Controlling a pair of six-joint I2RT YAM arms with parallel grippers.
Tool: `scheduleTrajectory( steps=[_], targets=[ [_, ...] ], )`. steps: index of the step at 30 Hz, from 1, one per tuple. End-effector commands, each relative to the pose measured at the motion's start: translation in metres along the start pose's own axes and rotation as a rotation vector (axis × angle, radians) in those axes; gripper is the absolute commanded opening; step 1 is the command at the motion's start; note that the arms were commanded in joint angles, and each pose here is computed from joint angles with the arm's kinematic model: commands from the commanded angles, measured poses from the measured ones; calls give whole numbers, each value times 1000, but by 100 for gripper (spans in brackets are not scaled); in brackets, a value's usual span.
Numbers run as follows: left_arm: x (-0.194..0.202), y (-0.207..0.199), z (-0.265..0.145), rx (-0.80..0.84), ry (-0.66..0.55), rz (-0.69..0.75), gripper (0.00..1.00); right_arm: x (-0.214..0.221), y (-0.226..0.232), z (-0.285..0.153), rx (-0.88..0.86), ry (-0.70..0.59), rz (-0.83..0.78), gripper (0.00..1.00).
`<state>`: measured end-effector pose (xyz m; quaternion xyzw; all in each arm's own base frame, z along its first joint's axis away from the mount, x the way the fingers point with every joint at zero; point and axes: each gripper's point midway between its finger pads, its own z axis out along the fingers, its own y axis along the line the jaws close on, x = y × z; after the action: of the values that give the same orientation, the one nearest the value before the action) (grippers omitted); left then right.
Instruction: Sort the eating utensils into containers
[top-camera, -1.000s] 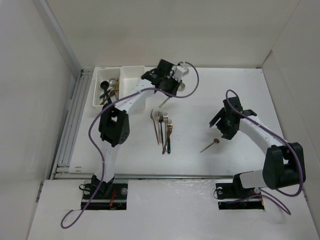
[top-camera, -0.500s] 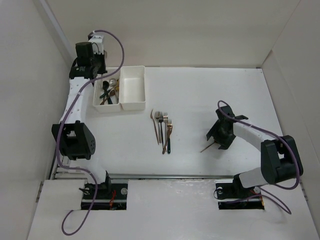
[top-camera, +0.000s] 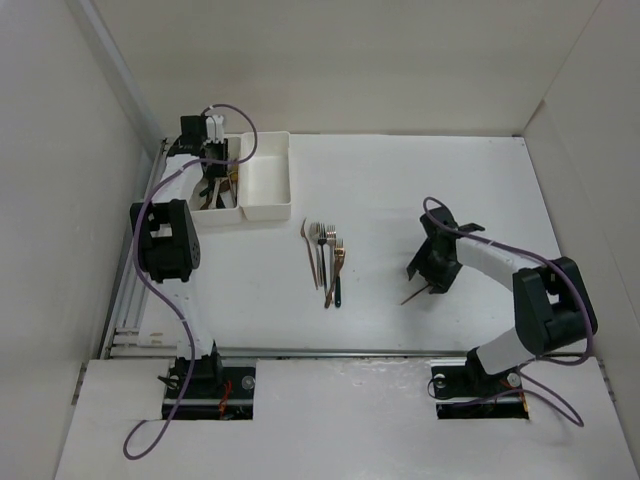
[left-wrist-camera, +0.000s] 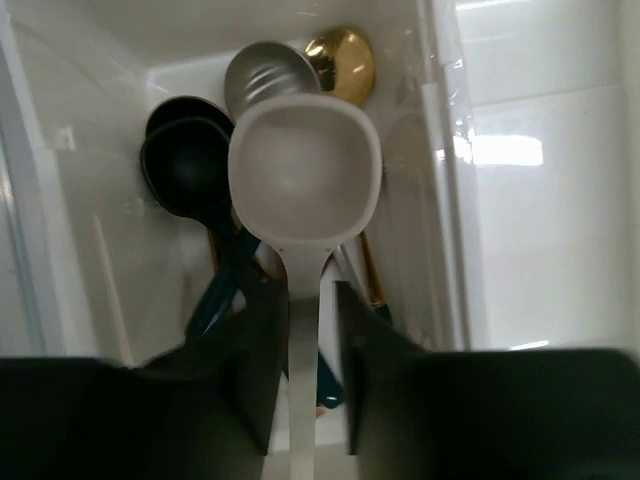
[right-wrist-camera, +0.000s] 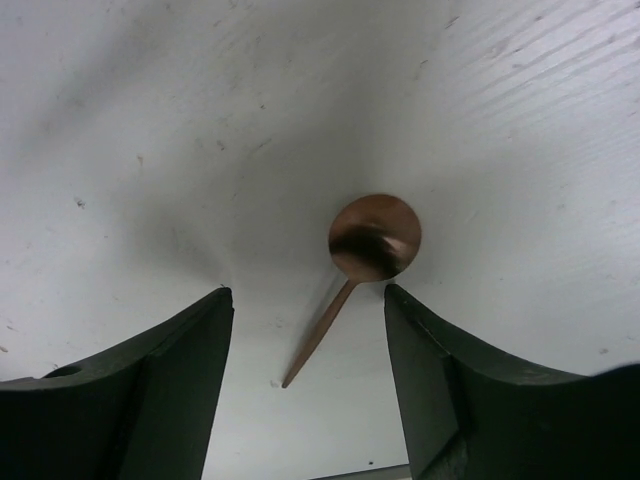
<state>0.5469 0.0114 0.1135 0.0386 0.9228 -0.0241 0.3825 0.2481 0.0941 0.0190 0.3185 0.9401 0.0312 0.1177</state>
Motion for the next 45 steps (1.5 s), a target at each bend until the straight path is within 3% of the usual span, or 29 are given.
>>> scheduleTrajectory(
  steps=[1,4,6,9,14,17,23,26,32,39,45],
  targets=[
    [-49,13,-20,-54,-121,37,33,16,5,11,21,31,-25,66],
    [-34,12,-16,-48,-67,32,55,23,8,14,57,36,-71,66],
    [-42,11,-30,-49,-80,24,63,26,8,15,72,47,-75,62],
    [-63,3,-51,-13,-129,31,65,33,9,16,94,66,-111,50],
    [-104,-9,-105,38,-223,57,65,29,17,21,136,31,-175,15],
    [-116,-24,-131,105,-266,71,70,21,33,22,131,-3,-240,0],
    [-98,-59,-159,218,-217,203,80,4,61,19,96,-61,-352,0],
    [-73,-104,-173,388,-167,297,80,-9,78,3,32,-139,-364,0],
    [-8,-199,-237,967,-75,405,80,-38,146,-93,-305,-352,-323,0],
    [27,-254,-265,1176,-40,493,81,-34,207,-179,-566,-434,-348,0],
    [31,-299,-277,1292,-12,437,88,-35,248,-243,-760,-453,-245,0]
  ],
)
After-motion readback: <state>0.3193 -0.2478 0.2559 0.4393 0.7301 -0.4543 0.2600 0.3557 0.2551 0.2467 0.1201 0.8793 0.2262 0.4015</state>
